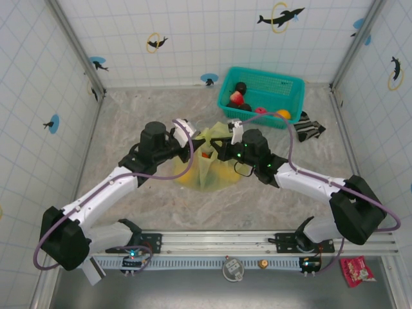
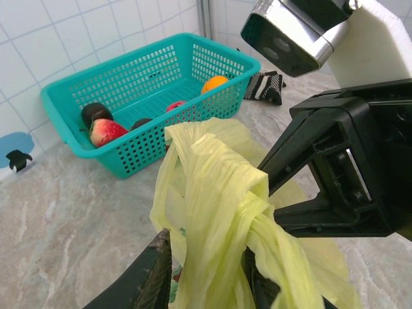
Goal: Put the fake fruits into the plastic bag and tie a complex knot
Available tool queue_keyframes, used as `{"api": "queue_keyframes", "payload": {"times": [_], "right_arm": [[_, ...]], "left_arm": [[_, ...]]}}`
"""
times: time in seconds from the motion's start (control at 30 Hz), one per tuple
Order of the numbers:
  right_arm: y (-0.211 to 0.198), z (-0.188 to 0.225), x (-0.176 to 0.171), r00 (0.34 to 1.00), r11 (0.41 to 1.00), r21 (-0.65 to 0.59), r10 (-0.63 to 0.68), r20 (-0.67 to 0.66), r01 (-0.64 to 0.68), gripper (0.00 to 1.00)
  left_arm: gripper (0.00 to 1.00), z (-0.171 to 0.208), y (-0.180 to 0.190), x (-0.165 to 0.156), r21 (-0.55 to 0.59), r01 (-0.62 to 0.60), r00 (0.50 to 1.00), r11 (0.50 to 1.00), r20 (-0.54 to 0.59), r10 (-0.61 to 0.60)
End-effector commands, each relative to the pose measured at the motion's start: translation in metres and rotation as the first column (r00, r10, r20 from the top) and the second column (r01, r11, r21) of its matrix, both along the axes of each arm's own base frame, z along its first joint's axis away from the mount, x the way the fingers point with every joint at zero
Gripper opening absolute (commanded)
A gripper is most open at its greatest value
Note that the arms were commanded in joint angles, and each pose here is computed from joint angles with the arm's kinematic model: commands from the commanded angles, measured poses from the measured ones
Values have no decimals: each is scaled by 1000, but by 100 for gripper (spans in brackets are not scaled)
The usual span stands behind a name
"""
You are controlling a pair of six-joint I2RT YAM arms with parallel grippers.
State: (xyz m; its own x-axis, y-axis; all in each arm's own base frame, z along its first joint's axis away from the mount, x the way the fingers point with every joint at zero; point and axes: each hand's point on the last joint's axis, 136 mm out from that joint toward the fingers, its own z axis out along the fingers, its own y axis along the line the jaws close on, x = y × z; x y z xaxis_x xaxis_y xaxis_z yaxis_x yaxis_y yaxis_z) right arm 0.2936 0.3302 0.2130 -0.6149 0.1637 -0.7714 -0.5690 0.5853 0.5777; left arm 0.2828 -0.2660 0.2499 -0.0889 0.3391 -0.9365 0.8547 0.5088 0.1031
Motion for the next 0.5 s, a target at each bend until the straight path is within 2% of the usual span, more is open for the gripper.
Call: {"api": "queue_keyframes", "payload": {"times": [0.0,0.27,0.47], "right_arm": [[3,20,10,999,1000,19,-19,43,18,0],[7,20,13,999,1000,24,-10,36,10,0],[10,21,13,999,999,33,-6,35,5,0]], "left_arm": [[33,21,0,-5,11,34,998,999,61,-34],[37,23,-8,-12,20,111,992,994,62,-112],[40,31,-11,0,4,79,994,997,79,-79]]}}
